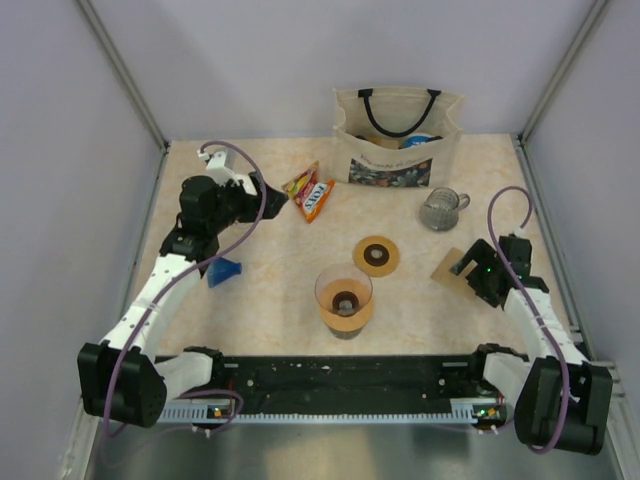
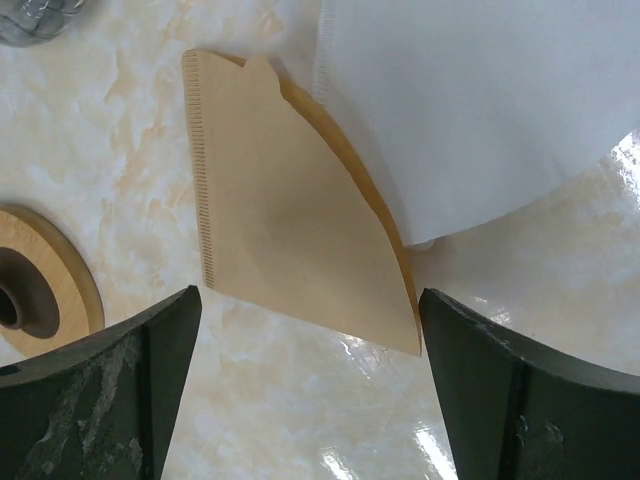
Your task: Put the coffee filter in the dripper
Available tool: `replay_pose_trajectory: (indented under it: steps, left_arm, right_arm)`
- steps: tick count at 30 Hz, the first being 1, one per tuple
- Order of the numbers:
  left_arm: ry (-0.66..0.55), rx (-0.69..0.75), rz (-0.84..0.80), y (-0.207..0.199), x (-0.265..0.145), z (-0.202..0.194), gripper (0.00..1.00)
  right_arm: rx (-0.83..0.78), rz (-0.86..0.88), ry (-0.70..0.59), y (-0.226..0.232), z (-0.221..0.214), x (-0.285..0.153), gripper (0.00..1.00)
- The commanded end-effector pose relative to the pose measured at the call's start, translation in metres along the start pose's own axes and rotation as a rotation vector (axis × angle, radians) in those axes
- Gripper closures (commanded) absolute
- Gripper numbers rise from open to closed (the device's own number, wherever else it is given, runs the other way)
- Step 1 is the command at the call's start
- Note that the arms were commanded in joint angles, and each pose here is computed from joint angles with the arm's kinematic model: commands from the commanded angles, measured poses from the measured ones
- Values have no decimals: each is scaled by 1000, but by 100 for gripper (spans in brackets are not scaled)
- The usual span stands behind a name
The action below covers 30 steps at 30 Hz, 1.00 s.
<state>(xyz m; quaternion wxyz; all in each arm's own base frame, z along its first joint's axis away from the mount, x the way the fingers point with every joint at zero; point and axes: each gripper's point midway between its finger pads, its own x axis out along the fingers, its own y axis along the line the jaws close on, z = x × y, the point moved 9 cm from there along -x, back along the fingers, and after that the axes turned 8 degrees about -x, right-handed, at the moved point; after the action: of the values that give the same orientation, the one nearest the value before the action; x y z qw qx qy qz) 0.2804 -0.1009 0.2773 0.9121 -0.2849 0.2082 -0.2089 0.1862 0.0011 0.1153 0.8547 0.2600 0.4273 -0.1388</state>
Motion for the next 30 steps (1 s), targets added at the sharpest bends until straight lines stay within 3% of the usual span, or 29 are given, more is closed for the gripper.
replay_pose_trajectory:
  steps: [1,10,17,21,25,30]
  left_arm:
    - [-53,17,-46,-4,-2,9,1]
    - [-44,10,-50,-3,0,9,1]
    - [-38,8,-51,-3,1,8,1]
    - [-36,11,-62,-4,0,9,1]
    - [-28,6,-63,-3,1,8,1]
    - [-34,14,-58,-3,0,10,1]
  right_arm:
    - [-84,58,-68,10,13,-7,10]
    - [-47,142,-134,15,13,-1,16]
    - [-75,128,-105,13,12,7,16]
    - [-141,35,-235,15,44,-2,16]
    - [-198,100,-356,31,74,-5,16]
    - [-339,162,-248,43,88,12,16]
